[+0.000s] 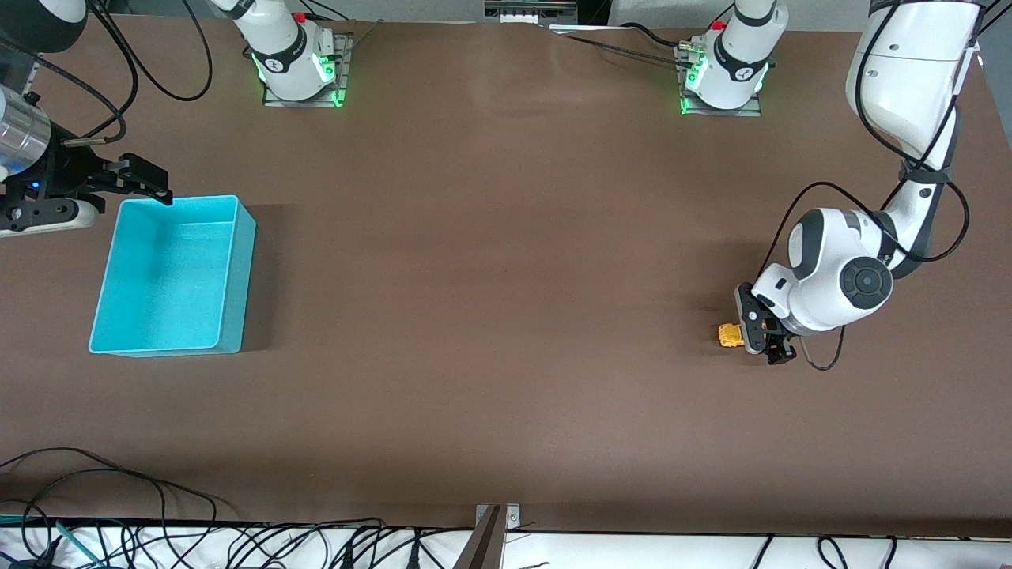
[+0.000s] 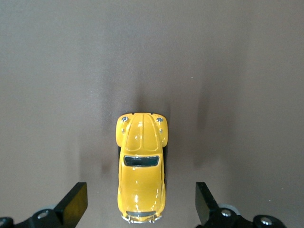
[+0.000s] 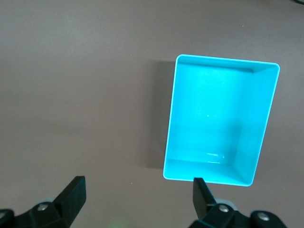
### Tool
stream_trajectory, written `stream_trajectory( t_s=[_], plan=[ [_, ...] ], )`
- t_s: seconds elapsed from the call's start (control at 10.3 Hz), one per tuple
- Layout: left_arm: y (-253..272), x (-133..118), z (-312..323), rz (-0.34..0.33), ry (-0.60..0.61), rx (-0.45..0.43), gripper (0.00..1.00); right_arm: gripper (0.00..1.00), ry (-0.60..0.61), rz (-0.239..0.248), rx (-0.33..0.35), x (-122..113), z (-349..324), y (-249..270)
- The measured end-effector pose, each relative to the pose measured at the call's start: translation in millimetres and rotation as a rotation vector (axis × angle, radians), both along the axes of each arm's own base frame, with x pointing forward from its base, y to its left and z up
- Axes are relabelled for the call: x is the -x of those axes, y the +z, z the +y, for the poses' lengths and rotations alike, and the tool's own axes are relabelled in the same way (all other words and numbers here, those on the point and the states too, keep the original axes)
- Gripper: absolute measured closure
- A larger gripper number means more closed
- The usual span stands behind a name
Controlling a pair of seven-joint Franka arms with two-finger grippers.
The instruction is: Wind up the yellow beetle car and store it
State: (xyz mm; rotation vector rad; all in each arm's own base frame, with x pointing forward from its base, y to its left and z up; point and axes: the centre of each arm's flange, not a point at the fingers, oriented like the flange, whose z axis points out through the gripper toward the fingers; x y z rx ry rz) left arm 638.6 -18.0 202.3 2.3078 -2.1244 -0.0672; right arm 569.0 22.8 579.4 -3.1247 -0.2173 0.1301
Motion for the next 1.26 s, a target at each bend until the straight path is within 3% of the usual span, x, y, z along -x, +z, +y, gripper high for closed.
stream_trajectory(
  t_s=[0.19,0.48,0.58,0.97,1.26],
  plan=[
    [-7.8,-0.2,0.0,-0.006,-0.01,0.002,0.07,0.0,0.0,0.0,0.0,0.0,0.1,0.0],
    [-10.7,-0.4,-0.9,-0.009,-0.017,0.003,0.51,0.0,0.001,0.0,0.0,0.2,0.1,0.2],
    [-9.8,-0.6,-1.2,-0.01,-0.021,0.004,0.56,0.0,0.001,0.0,0.0,0.3,0.1,0.4],
    [-10.0,-0.4,-5.2,-0.006,-0.16,0.007,0.56,0.0,0.001,0.001,0.0,2.3,0.0,2.9],
    [-10.3,-0.5,-0.9,-0.006,-0.176,0.015,0.56,0.0,0.002,0.005,0.0,3.9,0.0,4.2]
  ],
)
